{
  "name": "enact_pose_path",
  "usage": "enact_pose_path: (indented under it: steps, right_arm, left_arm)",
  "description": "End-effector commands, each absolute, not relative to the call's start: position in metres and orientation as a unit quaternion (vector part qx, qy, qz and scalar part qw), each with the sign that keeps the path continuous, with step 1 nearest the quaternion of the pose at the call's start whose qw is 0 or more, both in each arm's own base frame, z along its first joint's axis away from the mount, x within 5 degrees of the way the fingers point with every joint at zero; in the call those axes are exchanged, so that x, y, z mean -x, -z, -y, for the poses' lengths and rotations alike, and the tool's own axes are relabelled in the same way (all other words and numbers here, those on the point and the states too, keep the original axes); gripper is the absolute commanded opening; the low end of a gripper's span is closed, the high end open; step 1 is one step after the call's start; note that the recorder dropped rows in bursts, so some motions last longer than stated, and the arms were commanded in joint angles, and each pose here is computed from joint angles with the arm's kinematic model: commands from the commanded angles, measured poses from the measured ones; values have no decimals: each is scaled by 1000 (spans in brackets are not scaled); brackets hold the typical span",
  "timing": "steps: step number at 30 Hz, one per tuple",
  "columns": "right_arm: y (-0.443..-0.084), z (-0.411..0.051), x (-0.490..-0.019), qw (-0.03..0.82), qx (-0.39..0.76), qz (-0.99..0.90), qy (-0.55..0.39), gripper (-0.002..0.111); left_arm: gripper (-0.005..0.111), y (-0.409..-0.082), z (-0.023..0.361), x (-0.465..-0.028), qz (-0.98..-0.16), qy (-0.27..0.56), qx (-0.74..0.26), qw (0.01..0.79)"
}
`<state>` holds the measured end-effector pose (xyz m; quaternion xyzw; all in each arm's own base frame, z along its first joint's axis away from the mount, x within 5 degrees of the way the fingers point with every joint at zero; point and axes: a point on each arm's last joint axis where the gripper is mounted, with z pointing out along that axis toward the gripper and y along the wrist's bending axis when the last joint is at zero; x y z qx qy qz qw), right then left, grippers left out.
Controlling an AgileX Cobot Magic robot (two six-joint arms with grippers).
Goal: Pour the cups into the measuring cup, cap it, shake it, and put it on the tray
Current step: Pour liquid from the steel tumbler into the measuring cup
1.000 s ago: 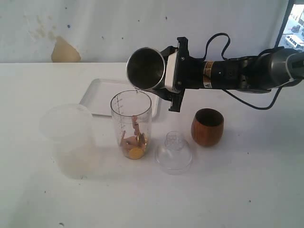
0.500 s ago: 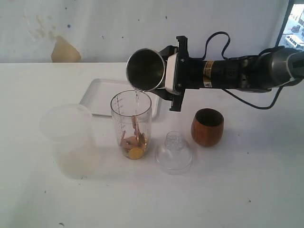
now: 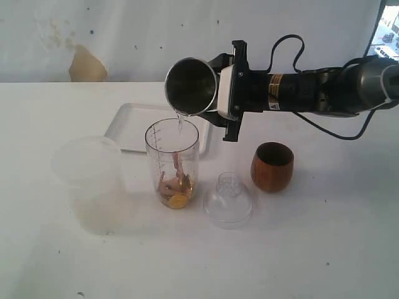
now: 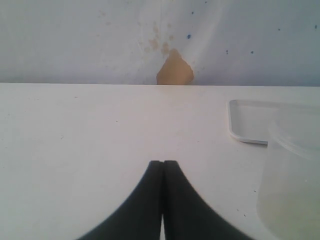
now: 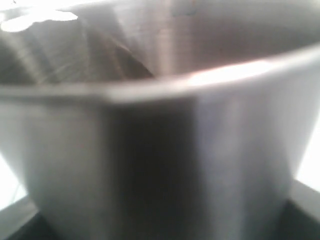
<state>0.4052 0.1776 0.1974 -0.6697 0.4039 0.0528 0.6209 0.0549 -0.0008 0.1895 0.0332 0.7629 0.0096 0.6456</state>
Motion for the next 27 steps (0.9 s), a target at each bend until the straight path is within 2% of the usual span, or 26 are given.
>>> enact_pose_path:
  steps: [1, 27]
  right_arm:
    - [-215, -178, -404, 647, 657, -383, -54, 0]
    - [-223, -178, -402, 653, 664, -363, -33, 0]
  left_arm:
    - [103, -190, 1, -55, -763, -6, -29, 646]
    - [103, -190, 1, -55, -763, -6, -29, 646]
